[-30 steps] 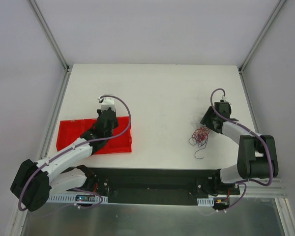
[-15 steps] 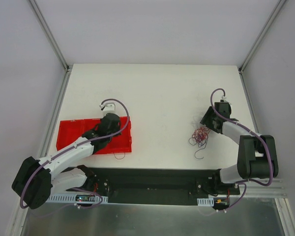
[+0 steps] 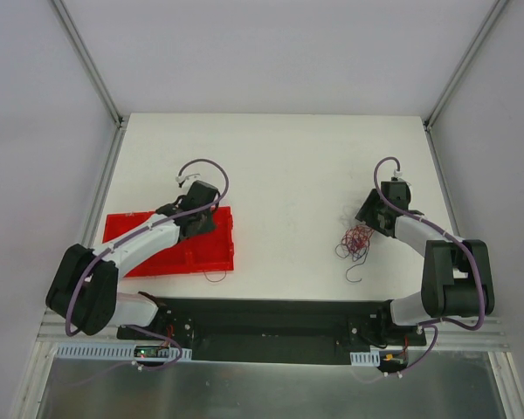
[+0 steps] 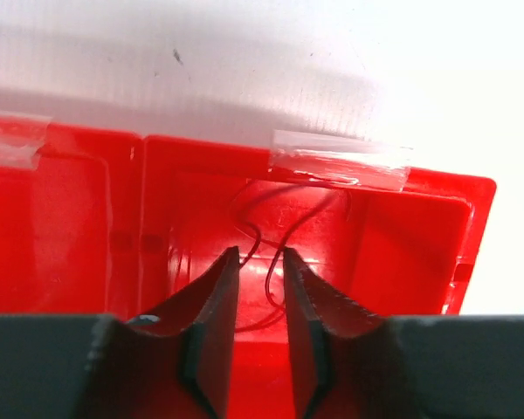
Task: Untangle the cables
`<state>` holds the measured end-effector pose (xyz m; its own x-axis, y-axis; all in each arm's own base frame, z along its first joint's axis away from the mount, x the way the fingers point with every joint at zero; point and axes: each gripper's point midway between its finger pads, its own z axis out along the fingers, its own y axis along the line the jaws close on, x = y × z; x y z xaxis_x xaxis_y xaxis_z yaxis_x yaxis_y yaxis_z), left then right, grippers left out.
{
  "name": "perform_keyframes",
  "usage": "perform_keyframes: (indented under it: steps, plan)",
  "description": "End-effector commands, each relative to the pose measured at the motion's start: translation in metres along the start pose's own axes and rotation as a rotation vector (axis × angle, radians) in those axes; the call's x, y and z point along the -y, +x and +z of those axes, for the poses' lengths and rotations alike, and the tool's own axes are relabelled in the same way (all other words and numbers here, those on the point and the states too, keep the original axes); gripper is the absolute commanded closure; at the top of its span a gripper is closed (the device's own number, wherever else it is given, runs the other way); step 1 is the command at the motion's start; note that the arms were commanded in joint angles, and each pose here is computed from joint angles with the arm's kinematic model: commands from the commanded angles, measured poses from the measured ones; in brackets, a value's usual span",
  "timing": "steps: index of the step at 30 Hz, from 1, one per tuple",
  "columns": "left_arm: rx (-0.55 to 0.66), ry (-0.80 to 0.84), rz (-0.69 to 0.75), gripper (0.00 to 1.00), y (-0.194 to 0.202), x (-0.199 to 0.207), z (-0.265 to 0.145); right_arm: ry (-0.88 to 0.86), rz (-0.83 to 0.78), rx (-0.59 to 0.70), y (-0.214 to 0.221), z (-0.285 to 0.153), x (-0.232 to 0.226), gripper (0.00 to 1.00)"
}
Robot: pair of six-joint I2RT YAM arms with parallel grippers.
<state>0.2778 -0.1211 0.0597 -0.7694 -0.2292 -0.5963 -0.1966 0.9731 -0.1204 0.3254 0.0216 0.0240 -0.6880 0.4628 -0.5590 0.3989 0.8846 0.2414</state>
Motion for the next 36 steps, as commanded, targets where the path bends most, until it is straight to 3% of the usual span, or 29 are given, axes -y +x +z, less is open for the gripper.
perform_keyframes:
  steps: [1,8,13,14,16,18,22,25,36]
  plan:
    - [-0.067,0.059,-0.041,0.66,0.000,0.009,-0.018,-0.004,-0.016,-0.018,0.000,-0.001,-0.003,0.37]
    - [-0.115,0.186,-0.019,0.32,-0.004,0.021,-0.065,-0.006,-0.017,-0.021,0.001,-0.001,-0.004,0.37]
    - [-0.043,0.212,0.050,0.24,-0.020,0.013,-0.093,-0.010,-0.015,-0.025,0.002,-0.001,-0.005,0.37]
    - [-0.027,0.214,0.065,0.25,-0.025,0.013,-0.095,-0.010,-0.017,-0.025,0.002,-0.001,-0.005,0.37]
    - [-0.034,0.226,0.084,0.40,-0.030,0.016,-0.096,-0.010,-0.015,-0.025,0.001,-0.001,-0.005,0.37]
    - [-0.080,0.261,0.090,0.45,-0.027,0.025,-0.095,-0.007,-0.017,-0.024,0.001,-0.001,-0.004,0.37]
    - [-0.215,0.346,0.058,0.33,0.000,0.038,-0.099,-0.010,-0.019,-0.022,0.001,-0.001,-0.005,0.37]
    - [-0.313,0.435,0.025,0.32,0.023,0.045,-0.114,-0.007,-0.019,-0.021,0.001,-0.001,-0.005,0.37]
    - [-0.467,0.226,-0.383,0.35,0.111,-0.007,-0.103,-0.006,-0.026,-0.021,0.001,-0.001,-0.006,0.37]
